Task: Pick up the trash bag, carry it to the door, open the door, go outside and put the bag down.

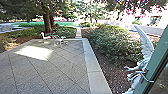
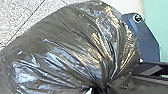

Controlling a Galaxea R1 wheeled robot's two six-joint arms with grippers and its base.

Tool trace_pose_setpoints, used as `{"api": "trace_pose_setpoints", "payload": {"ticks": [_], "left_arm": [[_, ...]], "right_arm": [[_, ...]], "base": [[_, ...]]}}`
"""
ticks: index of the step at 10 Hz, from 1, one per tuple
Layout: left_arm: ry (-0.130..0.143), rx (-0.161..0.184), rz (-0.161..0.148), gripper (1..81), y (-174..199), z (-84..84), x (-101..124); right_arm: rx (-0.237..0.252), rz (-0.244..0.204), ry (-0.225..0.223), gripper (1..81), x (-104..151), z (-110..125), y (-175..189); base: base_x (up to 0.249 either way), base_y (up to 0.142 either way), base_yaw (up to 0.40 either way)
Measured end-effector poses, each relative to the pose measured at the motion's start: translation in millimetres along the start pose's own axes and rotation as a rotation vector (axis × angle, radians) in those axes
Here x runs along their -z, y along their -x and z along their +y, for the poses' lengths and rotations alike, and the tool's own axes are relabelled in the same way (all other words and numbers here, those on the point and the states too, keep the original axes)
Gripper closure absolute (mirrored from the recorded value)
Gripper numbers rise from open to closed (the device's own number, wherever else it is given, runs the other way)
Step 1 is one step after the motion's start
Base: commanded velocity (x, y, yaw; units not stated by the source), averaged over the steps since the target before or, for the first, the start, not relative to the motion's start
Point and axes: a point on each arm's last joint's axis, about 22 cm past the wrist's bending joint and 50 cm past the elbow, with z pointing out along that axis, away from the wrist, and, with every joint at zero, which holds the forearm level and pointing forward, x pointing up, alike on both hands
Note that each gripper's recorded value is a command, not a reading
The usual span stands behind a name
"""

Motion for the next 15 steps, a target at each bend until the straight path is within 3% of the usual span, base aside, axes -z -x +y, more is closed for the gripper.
{"api": "trace_pose_setpoints", "payload": {"ticks": [4,6,12,15], "left_arm": [[0.001,0.001,-0.002,81.1,0.7,0.2,-0.1],[0.004,0.004,-0.017,81.1,15.6,3.7,1.5],[0.002,0.002,-0.006,81.1,7.8,2.9,0.7],[0.001,0.001,-0.002,81.1,2.8,1.8,0.1]], "right_arm": [[0.001,-0.001,0.000,1.0,0.0,-0.4,-0.2],[-0.008,-0.015,0.003,1.0,1.3,3.4,14.2],[-0.003,-0.007,0.000,1.0,0.3,0.9,7.7],[0.000,-0.004,0.000,1.0,0.2,0.4,4.3]], "base": [[0.125,0.000,0.000],[0.125,0.000,0.000],[0.118,0.000,0.000],[0.000,0.000,0.000]]}}
